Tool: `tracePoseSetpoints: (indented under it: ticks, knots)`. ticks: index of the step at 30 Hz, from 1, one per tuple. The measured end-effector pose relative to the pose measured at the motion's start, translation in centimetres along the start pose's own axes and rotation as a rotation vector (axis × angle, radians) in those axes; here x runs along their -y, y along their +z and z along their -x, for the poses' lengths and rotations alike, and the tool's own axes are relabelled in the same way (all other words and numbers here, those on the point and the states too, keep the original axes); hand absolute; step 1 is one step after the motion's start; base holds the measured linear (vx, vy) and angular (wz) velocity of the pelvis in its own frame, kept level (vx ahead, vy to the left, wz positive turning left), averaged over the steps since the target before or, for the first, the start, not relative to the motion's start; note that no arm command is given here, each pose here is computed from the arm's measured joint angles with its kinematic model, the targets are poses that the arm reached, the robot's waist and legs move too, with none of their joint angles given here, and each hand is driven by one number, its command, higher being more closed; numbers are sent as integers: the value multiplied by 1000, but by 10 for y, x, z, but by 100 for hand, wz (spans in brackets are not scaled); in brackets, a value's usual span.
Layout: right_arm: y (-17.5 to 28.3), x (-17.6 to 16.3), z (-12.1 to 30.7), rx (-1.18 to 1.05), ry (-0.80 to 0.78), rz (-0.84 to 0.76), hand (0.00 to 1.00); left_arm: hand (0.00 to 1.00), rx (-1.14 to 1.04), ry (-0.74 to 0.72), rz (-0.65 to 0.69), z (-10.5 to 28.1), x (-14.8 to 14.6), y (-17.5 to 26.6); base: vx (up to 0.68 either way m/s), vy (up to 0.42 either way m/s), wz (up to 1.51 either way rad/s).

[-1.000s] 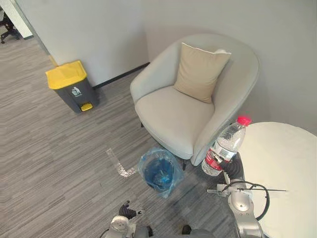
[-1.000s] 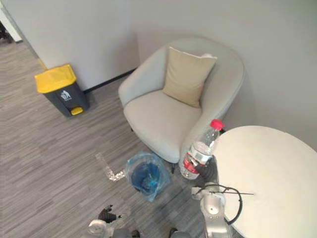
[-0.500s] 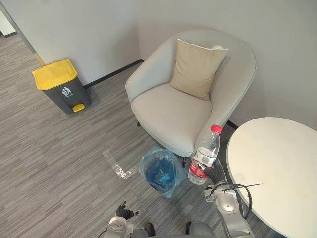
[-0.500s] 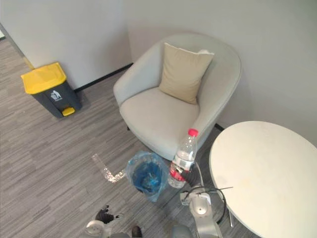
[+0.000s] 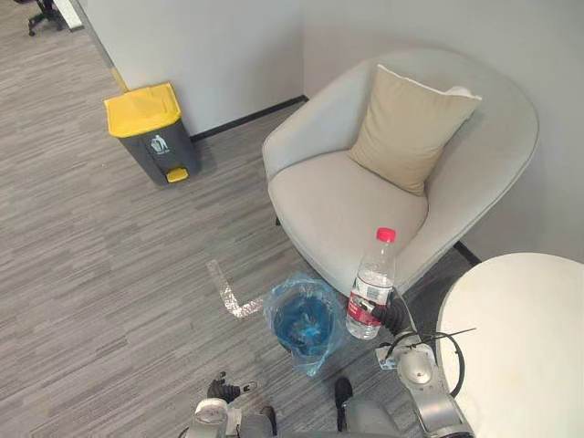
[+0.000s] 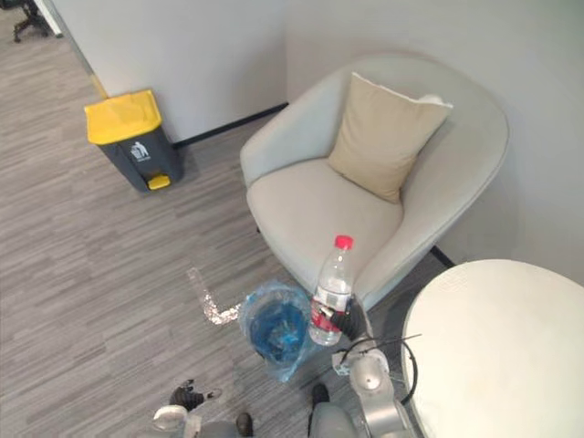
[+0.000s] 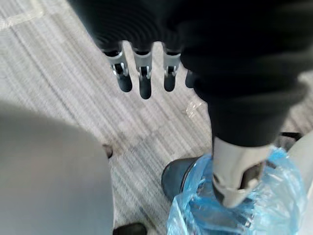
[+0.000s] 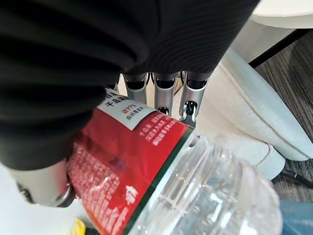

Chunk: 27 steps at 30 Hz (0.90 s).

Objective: Gather rubbish on tea table into small bin, then transfer packed bag to large trash can.

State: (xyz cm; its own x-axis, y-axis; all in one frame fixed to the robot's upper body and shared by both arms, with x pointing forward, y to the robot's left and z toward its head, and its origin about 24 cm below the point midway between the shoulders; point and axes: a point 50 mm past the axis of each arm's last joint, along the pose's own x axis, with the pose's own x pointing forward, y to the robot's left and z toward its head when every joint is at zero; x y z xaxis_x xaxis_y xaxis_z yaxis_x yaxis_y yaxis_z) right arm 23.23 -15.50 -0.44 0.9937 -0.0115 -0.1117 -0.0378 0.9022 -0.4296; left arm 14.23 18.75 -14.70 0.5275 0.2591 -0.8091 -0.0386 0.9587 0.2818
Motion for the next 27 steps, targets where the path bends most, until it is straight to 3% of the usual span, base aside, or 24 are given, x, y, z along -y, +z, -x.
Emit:
tracePoseSetpoints:
  ticks: [9, 16, 24, 27]
  knots:
    - [41, -13, -24, 170, 14, 80, 100, 0, 183, 60, 179, -2, 3, 62, -135, 30, 34]
    - [84, -1, -50, 307, -61, 90, 100, 0, 308, 93, 291, -1, -6, 112, -199, 10, 4]
    - [167, 58, -97, 510, -275, 138, 100, 0, 645, 82, 436, 28, -17, 219, -90, -16, 10]
    - [187, 71, -105, 544, -318, 151, 100, 0, 717, 77, 464, 37, -22, 239, 0, 0, 0]
